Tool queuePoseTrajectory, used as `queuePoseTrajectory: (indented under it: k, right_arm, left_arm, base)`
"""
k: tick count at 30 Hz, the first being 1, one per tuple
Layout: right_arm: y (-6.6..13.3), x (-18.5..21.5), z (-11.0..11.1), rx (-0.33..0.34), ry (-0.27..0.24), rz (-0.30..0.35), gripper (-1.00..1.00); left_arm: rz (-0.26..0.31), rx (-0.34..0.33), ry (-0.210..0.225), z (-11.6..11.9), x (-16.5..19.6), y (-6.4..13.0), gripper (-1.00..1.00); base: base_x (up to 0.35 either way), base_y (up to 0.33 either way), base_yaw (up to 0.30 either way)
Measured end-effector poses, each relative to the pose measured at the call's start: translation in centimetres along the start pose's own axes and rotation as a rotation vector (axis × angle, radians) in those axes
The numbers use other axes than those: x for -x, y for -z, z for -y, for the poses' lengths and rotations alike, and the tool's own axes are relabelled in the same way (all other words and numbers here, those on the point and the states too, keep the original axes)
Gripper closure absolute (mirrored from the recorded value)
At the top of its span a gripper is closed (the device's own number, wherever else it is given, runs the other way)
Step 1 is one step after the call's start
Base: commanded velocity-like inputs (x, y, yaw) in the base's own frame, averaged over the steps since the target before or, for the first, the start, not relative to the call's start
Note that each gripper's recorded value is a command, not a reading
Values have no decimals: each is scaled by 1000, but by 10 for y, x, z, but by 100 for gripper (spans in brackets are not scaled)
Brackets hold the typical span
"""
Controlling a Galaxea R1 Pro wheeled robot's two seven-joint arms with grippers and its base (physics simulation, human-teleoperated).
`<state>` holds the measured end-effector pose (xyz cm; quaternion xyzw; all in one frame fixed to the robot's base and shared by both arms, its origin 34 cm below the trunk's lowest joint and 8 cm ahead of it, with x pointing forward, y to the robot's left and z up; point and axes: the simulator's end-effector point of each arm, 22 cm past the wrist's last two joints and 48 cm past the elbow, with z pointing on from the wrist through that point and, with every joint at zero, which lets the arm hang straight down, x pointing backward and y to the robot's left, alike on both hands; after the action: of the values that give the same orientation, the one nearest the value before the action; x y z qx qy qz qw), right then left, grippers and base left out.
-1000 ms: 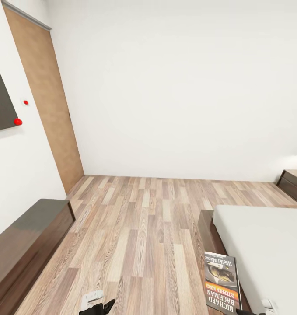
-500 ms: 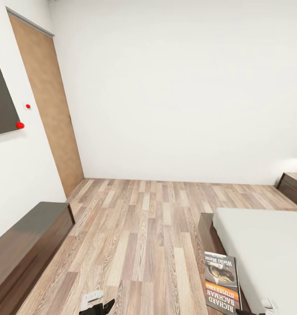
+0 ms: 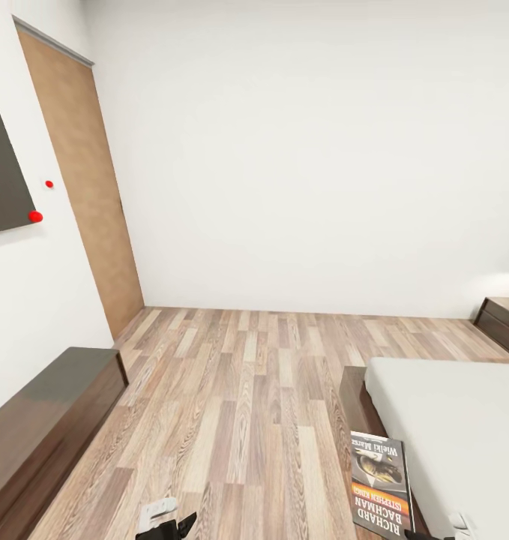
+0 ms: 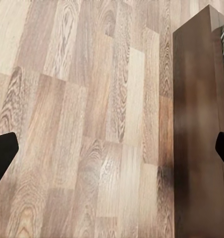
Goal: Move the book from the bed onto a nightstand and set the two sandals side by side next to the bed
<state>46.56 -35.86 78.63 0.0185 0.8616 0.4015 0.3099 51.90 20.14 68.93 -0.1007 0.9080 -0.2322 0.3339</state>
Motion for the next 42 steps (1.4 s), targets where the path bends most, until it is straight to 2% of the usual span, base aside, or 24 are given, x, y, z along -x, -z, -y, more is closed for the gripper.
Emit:
queuePoseTrajectory:
  k: [13,28,42]
  right_arm:
    - [0,0,0,0,-1,2,100]
    - [0,-1,0,1,-2,-1,100]
    - [0,-1,0,0,-2,-1,100]
  left_arm:
    - [1,0,1,0,0,0,-100]
    - [0,0,1,0,0,0,-100]
    - [-2,2,2,-1,-1,1,-100]
  base:
    - [123,0,0]
    - [20,0,0]
    - [284,-48,0]
